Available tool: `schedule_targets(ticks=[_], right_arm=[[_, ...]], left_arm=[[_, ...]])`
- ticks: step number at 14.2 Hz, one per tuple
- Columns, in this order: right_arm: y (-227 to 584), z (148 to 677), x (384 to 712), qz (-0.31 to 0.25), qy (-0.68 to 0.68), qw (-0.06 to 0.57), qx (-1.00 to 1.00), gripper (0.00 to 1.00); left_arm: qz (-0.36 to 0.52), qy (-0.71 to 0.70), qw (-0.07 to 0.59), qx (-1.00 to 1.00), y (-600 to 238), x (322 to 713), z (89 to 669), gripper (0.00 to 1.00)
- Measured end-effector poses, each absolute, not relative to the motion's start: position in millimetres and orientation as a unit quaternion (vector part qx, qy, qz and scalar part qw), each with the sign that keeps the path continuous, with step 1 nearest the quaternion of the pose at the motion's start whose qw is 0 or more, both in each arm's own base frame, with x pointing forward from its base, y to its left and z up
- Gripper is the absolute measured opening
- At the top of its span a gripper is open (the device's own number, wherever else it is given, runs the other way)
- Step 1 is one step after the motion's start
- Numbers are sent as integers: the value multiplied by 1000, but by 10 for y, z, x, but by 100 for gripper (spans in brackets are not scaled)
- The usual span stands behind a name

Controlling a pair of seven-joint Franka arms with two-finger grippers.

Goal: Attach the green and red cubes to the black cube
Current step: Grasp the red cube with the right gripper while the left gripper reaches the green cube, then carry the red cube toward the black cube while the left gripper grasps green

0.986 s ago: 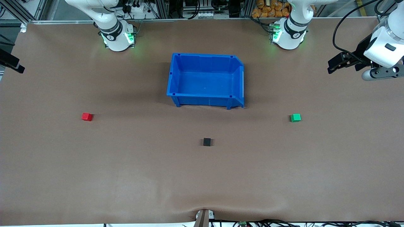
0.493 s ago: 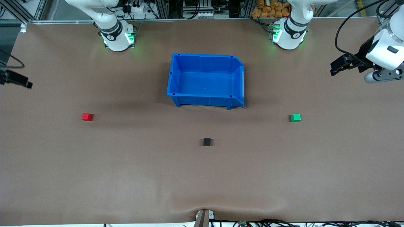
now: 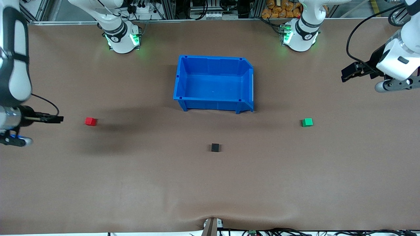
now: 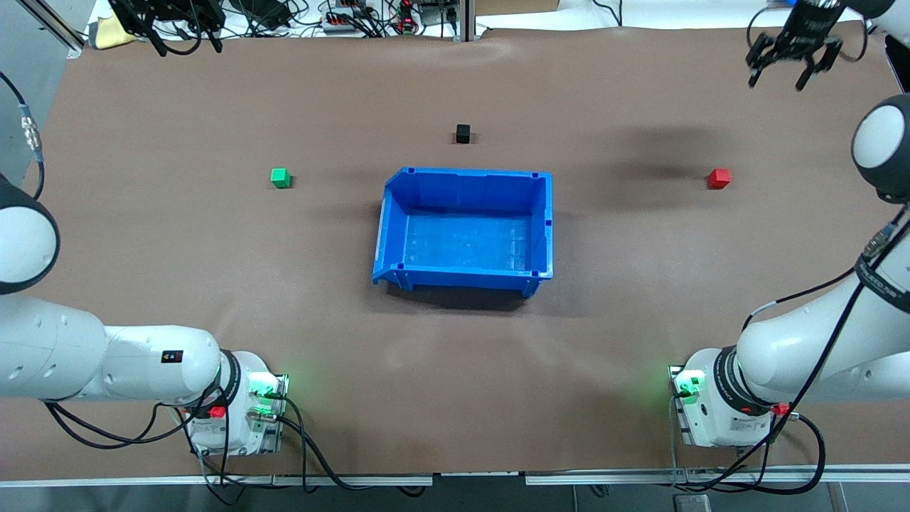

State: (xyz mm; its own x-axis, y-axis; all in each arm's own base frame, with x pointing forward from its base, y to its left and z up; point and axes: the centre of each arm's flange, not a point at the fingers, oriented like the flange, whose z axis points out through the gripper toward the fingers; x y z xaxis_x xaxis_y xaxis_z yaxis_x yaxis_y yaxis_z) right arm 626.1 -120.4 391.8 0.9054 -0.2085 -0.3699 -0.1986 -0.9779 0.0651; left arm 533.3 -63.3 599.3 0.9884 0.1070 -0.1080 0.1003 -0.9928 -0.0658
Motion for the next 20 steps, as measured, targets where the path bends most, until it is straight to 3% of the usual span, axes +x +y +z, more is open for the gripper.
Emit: schedule_targets(ticks=[7,13,15,16,20], right_arm=[[-1559,2394,6222,-239,-140,-16,961,100],[-1362,1817,6029,-247,-133,-23,960,100],[-1310,1739,5995,-255,-130,-23,958,95],[-1297,1717,5985,-257,-129,-23,957,88],[-1296,1637,5947,-265,-130,-23,955,42]], left_arm=[[68,-68,26,-995,-425,5610,5095,100],[72,-72,24,-995,-349,5592,4443,100],[76,-72,23,-994,-350,5615,4318,100],[78,-72,23,-994,-351,5637,4239,100],[70,-70,17,-995,-359,5700,3773,100]])
